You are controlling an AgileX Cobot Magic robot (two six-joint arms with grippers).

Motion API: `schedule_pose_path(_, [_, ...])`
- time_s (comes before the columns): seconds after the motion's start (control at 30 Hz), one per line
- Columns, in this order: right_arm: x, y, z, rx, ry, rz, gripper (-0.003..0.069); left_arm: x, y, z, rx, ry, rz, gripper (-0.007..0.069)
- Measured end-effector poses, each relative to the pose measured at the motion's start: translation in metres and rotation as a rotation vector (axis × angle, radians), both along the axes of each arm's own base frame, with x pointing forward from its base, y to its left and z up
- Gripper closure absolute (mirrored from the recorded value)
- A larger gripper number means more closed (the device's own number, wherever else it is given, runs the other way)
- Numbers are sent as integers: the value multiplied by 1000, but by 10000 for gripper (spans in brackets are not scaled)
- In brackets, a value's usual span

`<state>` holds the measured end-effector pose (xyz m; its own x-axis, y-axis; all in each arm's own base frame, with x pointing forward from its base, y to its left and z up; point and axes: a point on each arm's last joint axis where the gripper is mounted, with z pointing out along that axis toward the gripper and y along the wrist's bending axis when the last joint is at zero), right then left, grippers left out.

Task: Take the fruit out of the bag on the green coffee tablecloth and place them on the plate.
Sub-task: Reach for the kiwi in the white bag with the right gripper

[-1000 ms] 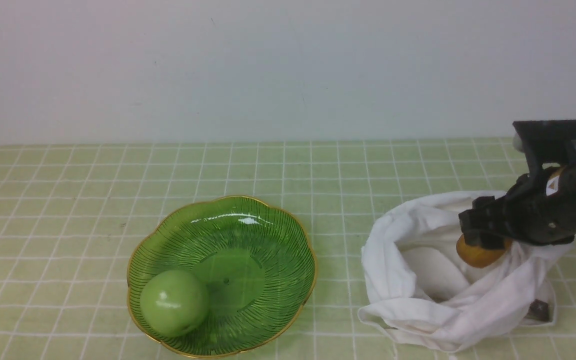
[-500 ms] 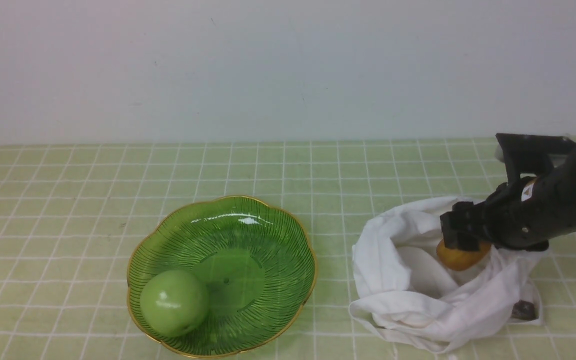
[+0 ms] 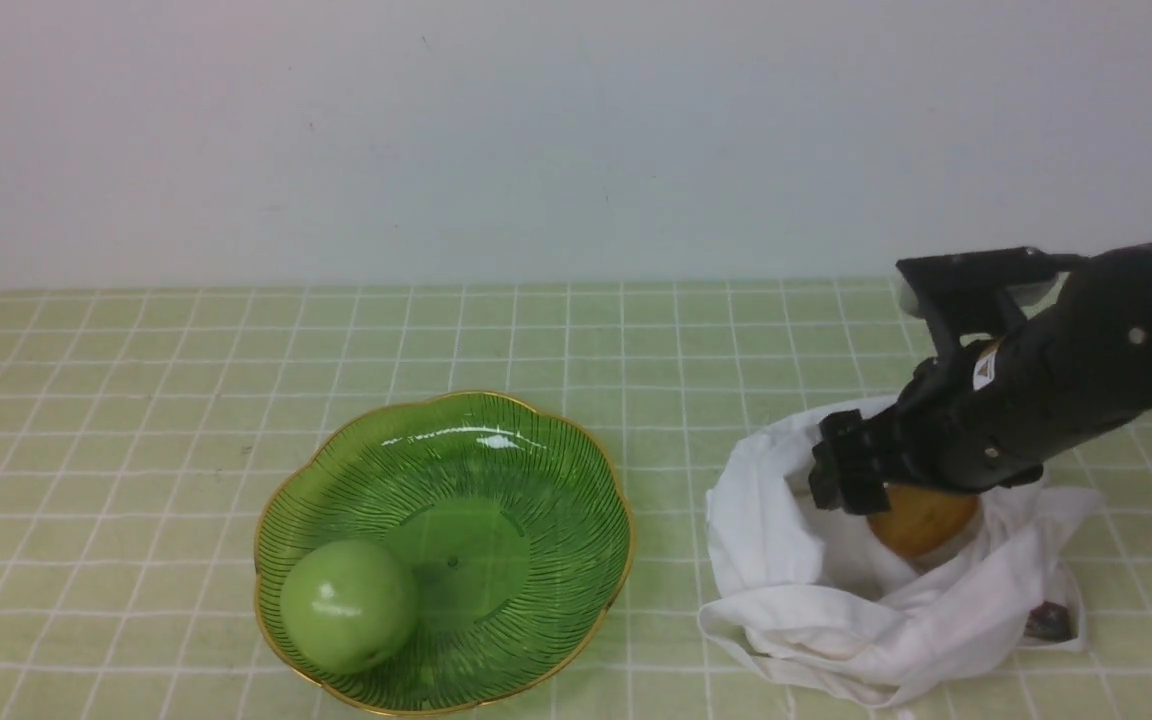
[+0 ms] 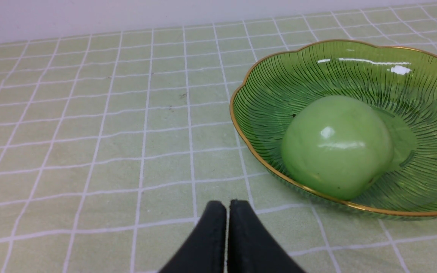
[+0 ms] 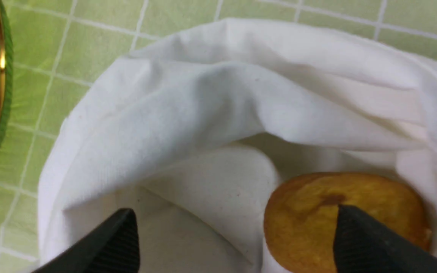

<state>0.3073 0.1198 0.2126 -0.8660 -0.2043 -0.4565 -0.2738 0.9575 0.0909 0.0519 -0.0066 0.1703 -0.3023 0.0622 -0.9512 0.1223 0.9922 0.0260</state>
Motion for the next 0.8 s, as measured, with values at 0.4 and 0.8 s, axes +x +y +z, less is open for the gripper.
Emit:
schedule_pose_path(0.4, [12, -11, -26, -246, -16, 113, 32, 0, 0, 0, 0, 0, 0, 633])
schedule_pose_path(0.8, [14, -14, -27, -278, -30, 87, 39, 0, 0, 0, 0, 0, 0, 633])
